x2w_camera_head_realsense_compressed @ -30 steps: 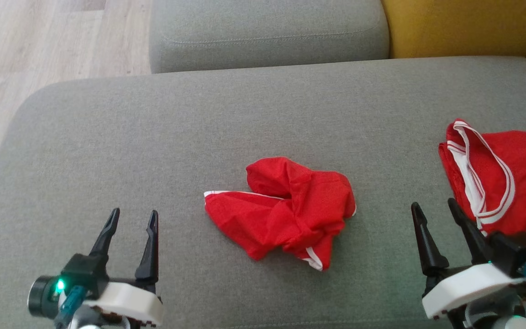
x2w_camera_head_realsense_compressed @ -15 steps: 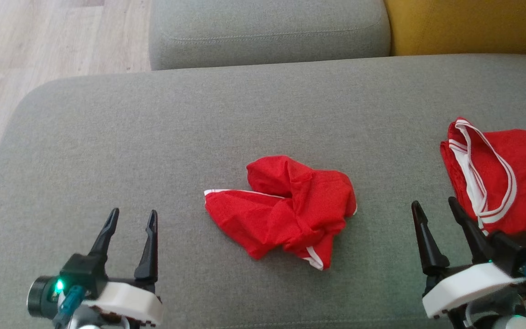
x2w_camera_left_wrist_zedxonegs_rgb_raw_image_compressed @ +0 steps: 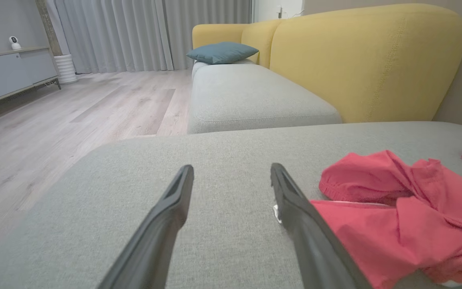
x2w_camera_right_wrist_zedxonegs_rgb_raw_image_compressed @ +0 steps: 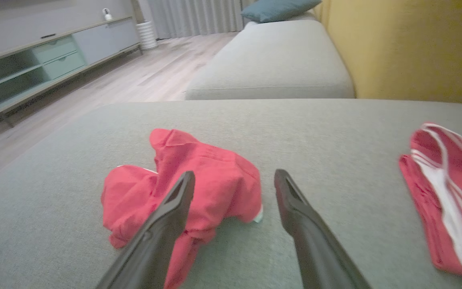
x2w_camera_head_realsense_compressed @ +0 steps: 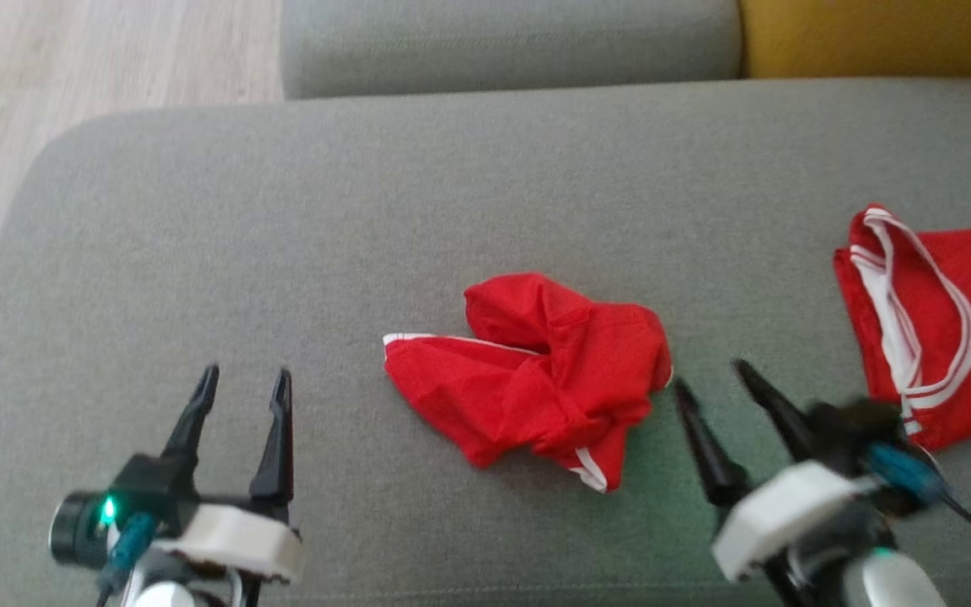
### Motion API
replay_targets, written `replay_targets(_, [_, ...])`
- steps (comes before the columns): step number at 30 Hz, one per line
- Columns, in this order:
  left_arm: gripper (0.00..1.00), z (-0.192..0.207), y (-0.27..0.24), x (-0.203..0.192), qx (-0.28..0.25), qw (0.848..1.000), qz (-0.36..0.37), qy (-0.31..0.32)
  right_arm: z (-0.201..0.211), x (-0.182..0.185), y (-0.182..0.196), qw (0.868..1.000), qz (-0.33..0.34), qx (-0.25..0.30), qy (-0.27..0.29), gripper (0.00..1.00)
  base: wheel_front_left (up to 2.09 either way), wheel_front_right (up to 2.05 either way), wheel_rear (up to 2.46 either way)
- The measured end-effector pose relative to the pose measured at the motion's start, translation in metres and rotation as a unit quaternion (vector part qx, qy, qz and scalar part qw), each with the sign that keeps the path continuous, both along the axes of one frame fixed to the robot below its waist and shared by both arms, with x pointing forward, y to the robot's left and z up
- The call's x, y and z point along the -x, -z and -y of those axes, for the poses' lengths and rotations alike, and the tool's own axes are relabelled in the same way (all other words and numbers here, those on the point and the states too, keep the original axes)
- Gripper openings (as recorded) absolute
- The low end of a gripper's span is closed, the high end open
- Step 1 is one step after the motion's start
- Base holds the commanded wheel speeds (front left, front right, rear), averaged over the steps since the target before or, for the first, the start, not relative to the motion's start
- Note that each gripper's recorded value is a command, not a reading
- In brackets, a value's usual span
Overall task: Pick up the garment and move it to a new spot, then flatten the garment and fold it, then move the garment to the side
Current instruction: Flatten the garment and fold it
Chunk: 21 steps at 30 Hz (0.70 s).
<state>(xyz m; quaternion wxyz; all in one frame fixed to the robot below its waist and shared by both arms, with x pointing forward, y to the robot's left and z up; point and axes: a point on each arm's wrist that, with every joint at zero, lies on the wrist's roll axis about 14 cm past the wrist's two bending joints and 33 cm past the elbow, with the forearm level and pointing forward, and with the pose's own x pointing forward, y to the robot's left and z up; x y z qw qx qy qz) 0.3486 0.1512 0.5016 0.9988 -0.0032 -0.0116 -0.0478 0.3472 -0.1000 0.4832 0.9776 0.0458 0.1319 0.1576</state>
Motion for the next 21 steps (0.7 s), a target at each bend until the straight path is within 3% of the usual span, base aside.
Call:
replay_targets(10, [1.00,-0.004,-0.005,-0.022,0.003,1.000,0.015,-0.008,-0.070,-0.037,0.021,0.986,-0.056,0.062,-0.146,1.00,0.00,0.00,0.00])
replay_targets(18, [1.00,-0.014,0.005,-0.024,0.004,1.000,0.002,-0.025,-0.080,-0.049,0.048,0.970,-0.110,0.113,-0.183,1.00,0.00,0.00,0.00])
replay_targets(20, [1.00,-0.015,0.006,-0.026,0.004,1.000,0.001,-0.028,-0.080,-0.048,0.056,0.967,-0.126,0.118,-0.185,0.00,0.00,0.00,0.00])
replay_targets(21, [1.00,-0.016,0.007,-0.025,0.004,1.000,0.000,-0.030,-0.080,-0.049,0.056,0.968,-0.126,0.116,-0.185,0.00,0.00,0.00,0.00])
